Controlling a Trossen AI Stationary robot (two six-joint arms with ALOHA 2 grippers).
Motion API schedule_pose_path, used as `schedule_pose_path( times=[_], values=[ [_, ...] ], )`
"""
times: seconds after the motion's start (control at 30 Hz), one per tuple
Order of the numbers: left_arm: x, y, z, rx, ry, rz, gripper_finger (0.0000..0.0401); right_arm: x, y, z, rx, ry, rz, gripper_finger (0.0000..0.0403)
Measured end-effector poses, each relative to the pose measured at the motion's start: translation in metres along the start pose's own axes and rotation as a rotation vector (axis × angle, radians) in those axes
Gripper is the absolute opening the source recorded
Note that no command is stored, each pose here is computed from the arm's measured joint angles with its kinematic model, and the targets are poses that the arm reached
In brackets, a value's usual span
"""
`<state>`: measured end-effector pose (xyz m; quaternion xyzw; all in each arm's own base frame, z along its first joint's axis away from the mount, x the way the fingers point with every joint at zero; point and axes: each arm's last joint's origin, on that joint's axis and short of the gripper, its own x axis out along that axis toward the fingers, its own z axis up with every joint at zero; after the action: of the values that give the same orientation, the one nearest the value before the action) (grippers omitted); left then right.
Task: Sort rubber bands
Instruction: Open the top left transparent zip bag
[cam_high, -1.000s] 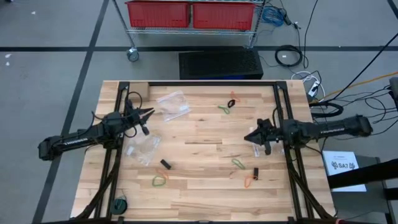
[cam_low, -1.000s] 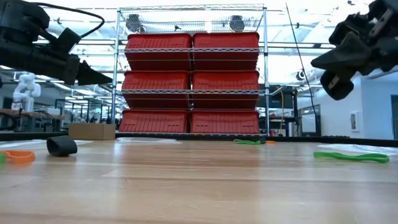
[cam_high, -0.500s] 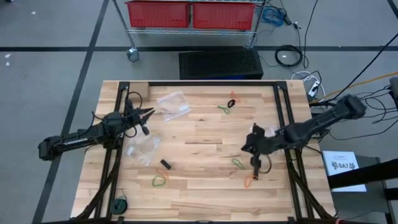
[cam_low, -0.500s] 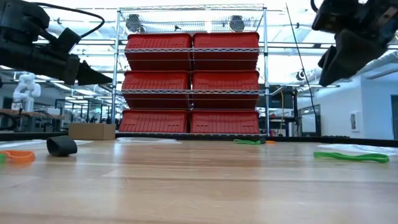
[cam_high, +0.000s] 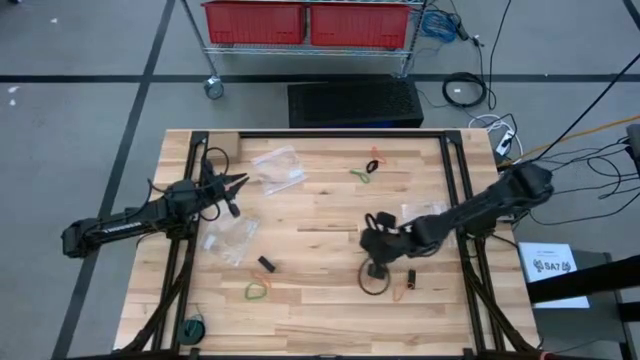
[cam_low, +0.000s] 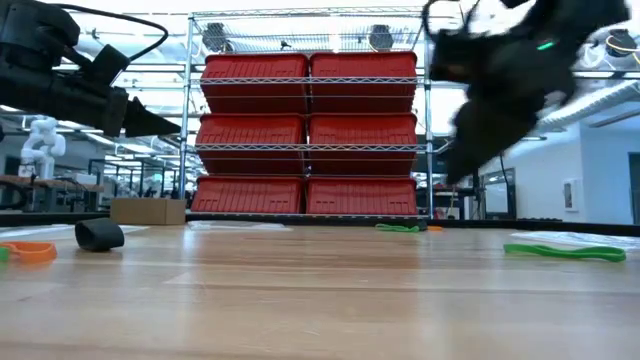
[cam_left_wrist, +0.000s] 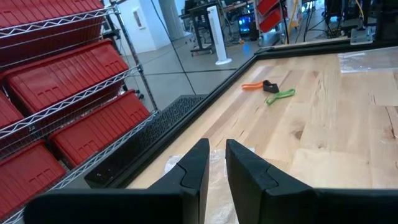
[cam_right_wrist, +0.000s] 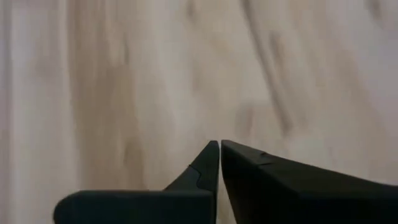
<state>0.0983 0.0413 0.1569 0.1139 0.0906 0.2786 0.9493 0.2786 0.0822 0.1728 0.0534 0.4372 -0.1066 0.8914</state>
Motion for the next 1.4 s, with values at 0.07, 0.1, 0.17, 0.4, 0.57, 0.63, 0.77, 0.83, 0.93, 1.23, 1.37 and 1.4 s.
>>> schedule_pose_path(
  times=[0.07,0.1,0.17,0.4,0.57,0.63,0.77,0.83,0.93,1.23,1.37,1.4],
  values=[
    [0.0,0.0,0.0,0.0,0.0,0.0,0.006,0.015,-0.007,0.014,0.001,-0.099,0.002,0.0019],
    [0.0,0.0,0.0,0.0,0.0,0.0,0.006,0.022,-0.012,0.022,0.004,-0.154,0.001,0.0022],
    [0.0,0.0,0.0,0.0,-0.001,0.0,0.006,0.035,-0.025,0.037,0.013,-0.246,-0.016,0.0029],
    [0.0,0.0,0.0,0.315,0.003,0.012,0.006,0.093,-0.066,0.091,-0.189,-0.245,-0.182,0.0061],
    [0.0,0.0,0.0,0.369,0.004,0.014,0.006,0.13,-0.089,0.133,-0.285,-0.225,-0.253,0.0086],
    [0.0,0.0,0.0,0.369,0.004,0.014,0.006,0.141,-0.098,0.146,-0.318,-0.216,-0.276,0.0096],
    [0.0,0.001,0.0,0.373,0.004,0.015,0.006,0.163,-0.11,0.164,-0.349,-0.224,-0.224,0.0116],
    [0.0,0.001,0.002,0.406,-0.016,0.025,0.006,0.176,-0.112,0.167,-0.374,-0.208,-0.212,0.0124],
    [0.0,0.002,0.007,0.394,-0.062,0.047,0.006,0.197,-0.112,0.168,-0.429,-0.157,-0.212,0.0133],
    [0.0,0.003,0.009,0.142,-0.088,0.044,0.006,0.228,-0.111,0.192,-0.46,-0.144,-0.3,0.0134],
    [0.0,0.003,0.01,0.053,-0.094,0.037,0.006,0.237,-0.113,0.197,-0.458,-0.112,-0.299,0.0124],
    [0.0,0.003,0.01,0.049,-0.1,0.038,0.006,0.238,-0.114,0.198,-0.453,-0.103,-0.297,0.012]
  ],
)
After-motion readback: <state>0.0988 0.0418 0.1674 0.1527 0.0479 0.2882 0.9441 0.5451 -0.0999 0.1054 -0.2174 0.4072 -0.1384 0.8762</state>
